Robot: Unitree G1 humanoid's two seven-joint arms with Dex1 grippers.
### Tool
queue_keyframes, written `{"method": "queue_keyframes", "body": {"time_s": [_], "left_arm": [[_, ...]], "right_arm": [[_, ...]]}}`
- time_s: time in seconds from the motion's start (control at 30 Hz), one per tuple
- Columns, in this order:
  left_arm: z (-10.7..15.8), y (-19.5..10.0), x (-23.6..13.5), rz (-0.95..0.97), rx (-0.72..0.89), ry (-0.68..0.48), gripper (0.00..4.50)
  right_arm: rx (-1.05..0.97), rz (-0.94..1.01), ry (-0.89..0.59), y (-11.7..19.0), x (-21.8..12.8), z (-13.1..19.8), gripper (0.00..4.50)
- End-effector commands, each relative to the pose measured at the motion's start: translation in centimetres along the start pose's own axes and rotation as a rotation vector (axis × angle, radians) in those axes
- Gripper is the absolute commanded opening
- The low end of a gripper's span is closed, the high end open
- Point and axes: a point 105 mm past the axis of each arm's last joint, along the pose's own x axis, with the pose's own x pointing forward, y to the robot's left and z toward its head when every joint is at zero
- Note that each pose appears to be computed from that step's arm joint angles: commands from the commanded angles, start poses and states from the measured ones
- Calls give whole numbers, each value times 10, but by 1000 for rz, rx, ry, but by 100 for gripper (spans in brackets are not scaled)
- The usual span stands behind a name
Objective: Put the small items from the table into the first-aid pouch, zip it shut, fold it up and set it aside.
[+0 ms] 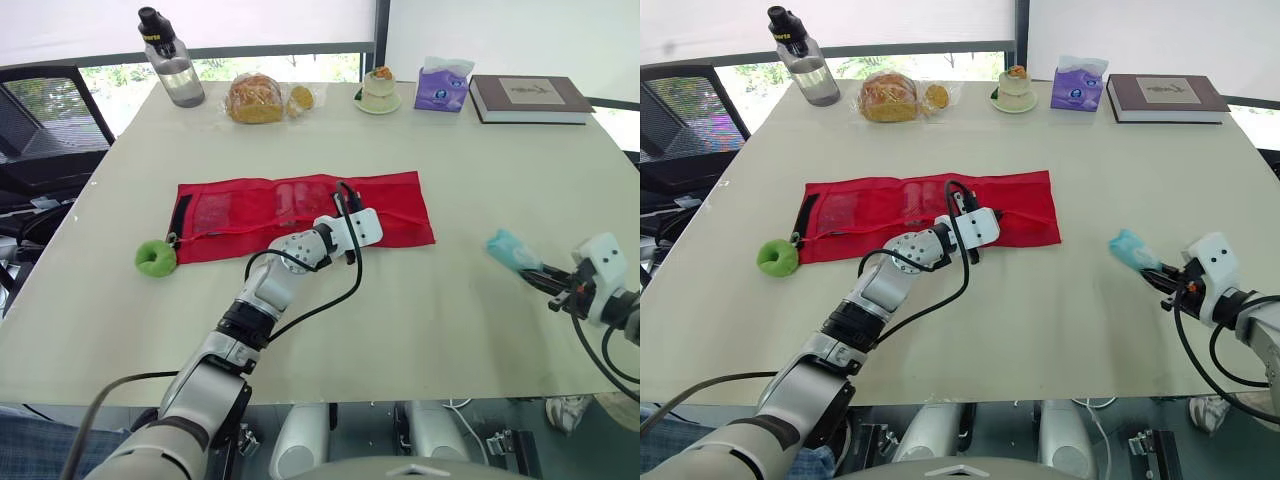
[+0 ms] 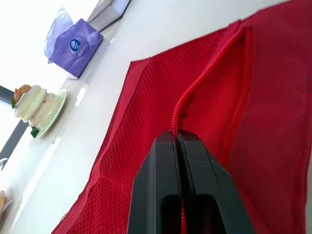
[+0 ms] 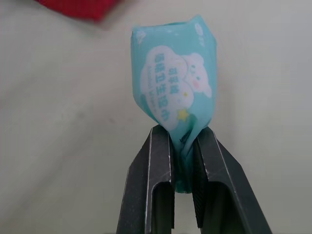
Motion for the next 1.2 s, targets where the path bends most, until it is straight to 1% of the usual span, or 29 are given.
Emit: {"method": "queue_keyframes", "body": {"time_s": [0.03, 0.17, 0.27, 0.37, 0.5, 0.7, 0.83, 1.07, 1.2], "left_arm": [[19, 13, 4, 28, 6, -63, 0], [26, 8, 5, 11, -5, -84, 0], [30, 6, 5, 0, -10, -104, 0], [34, 5, 5, -8, -11, -122, 0], [41, 3, 5, -15, -19, -146, 0], [45, -2, 3, -24, -25, -159, 0], [48, -4, 4, -27, -28, -165, 0], [55, -9, 9, -42, -28, -191, 0], [58, -11, 11, -48, -30, -200, 0]], "right_arm": [[-36, 123, -24, 32, 7, 25, 1], [-135, 191, -9, 57, 32, 31, 1], [-144, 153, 0, 58, 59, 33, 1], [-161, 131, 23, 56, 74, 36, 1], [-173, 138, 42, 61, 93, 41, 1], [-102, 35, 61, 53, 113, 47, 1], [0, -64, -4, 46, 124, 59, 1], [130, -116, -54, 55, 143, 64, 1], [180, -164, -72, 53, 154, 67, 1]]}}
